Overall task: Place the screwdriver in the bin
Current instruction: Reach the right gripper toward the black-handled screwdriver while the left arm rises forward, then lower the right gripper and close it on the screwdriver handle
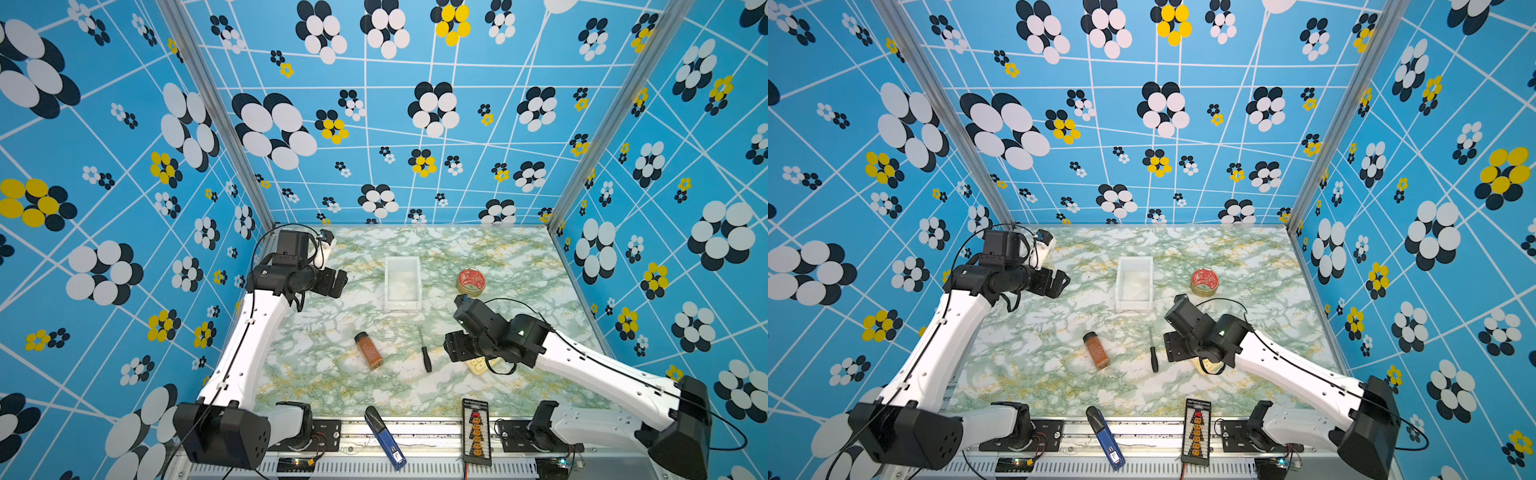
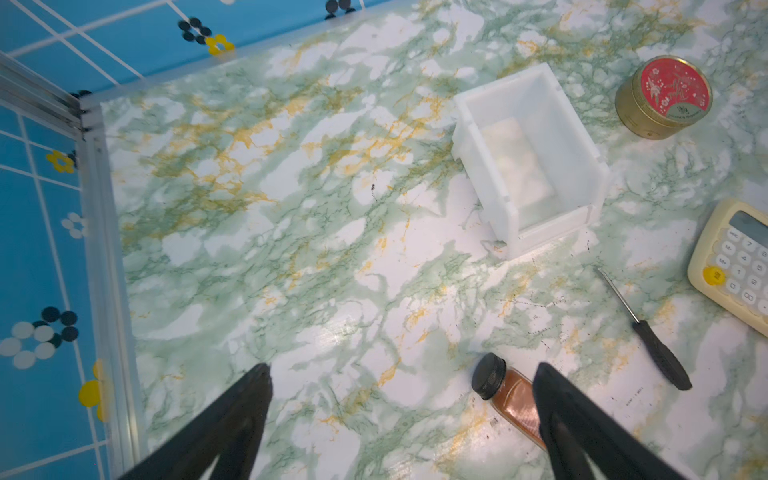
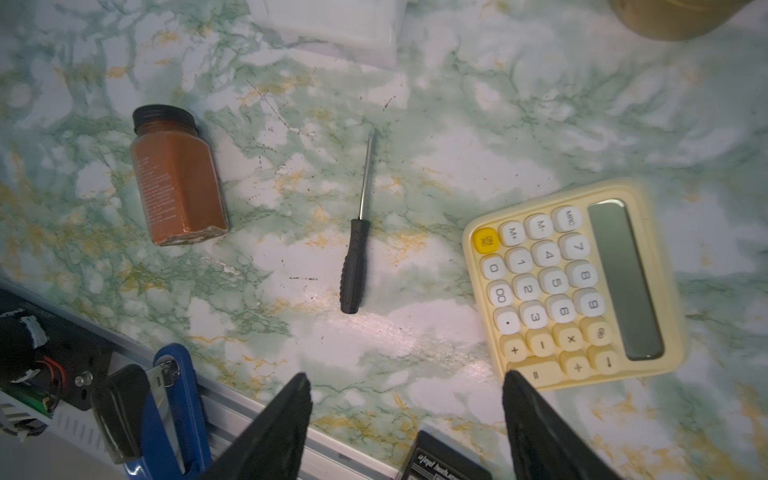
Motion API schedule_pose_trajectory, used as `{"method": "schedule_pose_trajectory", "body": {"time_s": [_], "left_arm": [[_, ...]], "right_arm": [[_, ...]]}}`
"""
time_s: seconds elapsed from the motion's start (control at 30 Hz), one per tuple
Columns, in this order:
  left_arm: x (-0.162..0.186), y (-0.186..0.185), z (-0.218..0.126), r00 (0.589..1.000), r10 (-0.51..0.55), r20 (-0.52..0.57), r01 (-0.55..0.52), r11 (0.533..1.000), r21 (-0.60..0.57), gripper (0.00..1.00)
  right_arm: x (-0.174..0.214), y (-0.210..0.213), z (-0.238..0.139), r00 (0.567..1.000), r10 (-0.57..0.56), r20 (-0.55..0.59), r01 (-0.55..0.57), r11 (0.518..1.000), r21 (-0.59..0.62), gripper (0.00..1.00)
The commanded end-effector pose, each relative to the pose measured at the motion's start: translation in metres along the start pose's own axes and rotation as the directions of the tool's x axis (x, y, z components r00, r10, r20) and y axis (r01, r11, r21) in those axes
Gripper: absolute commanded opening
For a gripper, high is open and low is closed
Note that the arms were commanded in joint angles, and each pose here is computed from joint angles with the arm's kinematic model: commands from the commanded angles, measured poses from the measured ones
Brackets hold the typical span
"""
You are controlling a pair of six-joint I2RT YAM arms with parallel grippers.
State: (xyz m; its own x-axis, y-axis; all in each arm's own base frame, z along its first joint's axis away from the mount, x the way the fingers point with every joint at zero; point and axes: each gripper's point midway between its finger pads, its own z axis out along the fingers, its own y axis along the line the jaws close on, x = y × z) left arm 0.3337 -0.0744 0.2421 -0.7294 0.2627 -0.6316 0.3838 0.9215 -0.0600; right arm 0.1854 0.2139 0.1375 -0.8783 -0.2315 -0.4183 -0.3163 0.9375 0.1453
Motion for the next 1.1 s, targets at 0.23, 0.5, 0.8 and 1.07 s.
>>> {"method": "schedule_pose_trajectory", "body": {"time_s": [0.23,0.5,0.8,1.07], "left_arm": [[0.021,-0.084,-0.002,0.979,0.194,-0.059,-0.168,0.940,0.296,0.99],[0.021,-0.099,-0.009,0.979,0.204,-0.023,-0.185,0.923,0.339,0.99],[0.029,-0.100,-0.012,0.977,0.211,-0.014,-0.195,0.922,0.335,0.99],[0.030,-0.105,-0.017,0.980,0.200,-0.002,-0.186,0.915,0.359,0.99]], "right_arm": [[0.015,0.039,0.041,0.997,0.024,-0.075,-0.028,0.998,-0.056,0.66],[0.022,0.043,0.070,0.988,0.010,-0.156,-0.009,1.000,0.009,0.56],[0.024,0.046,0.093,0.979,0.002,-0.203,0.010,0.998,0.058,0.56],[0.025,0.046,0.107,0.972,-0.004,-0.235,0.028,0.995,0.099,0.53]]}}
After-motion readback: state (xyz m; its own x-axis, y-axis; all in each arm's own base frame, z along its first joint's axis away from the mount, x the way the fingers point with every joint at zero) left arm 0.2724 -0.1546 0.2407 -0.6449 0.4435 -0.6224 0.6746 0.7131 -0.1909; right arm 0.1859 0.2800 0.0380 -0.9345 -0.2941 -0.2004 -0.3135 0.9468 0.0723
